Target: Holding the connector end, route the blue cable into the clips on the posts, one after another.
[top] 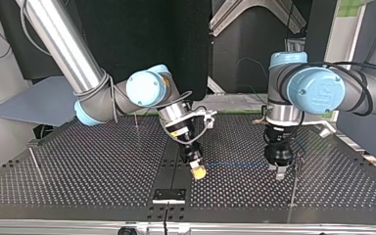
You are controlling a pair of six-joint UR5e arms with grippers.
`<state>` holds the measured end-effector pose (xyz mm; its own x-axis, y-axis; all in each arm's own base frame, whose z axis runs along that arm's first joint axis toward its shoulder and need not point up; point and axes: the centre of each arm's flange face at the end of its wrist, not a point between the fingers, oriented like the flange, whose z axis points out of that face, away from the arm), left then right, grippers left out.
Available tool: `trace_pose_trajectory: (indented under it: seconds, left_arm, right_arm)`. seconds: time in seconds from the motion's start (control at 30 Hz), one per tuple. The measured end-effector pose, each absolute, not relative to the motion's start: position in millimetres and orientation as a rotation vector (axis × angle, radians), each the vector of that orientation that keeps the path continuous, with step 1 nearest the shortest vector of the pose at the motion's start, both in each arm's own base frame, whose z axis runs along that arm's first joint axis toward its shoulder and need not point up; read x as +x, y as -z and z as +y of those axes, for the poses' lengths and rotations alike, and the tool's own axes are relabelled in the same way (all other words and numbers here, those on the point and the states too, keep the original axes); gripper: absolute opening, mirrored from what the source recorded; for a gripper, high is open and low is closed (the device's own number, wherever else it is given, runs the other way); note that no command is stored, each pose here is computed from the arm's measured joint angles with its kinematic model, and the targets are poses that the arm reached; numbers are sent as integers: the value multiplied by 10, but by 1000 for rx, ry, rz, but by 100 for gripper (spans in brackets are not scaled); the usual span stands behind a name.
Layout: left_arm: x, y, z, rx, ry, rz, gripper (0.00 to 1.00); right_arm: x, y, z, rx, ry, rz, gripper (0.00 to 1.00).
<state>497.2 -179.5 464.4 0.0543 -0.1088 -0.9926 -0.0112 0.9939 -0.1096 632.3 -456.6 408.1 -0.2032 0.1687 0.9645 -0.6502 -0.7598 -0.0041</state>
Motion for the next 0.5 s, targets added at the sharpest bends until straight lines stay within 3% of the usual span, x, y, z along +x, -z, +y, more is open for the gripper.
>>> trace_pose_trajectory:
  seconds: [0.03, 0.1, 0.13, 0.2, 0.5]
  left_arm:
    - [4973, -4645, -1791, -98, 73, 1515, 47]
    - [4974, -4645, -1785, -100, 71, 1515, 25]
    - [4975, -4645, -1784, -100, 71, 1515, 25]
    - [4975, -4645, -1783, -100, 70, 1515, 2]
    - [4976, -4644, -1783, -99, 71, 1515, 0]
  right_arm:
    - [6322, -4080, -4567, 1529, -2006, -569, 0]
    - [6320, -4079, -4568, 1530, -2005, -570, 0]
    - [6319, -4078, -4569, 1531, -2004, -570, 0]
    - [6316, -4076, -4572, 1532, -2003, -571, 0]
    - [6311, -4074, -4576, 1534, -2001, -572, 0]
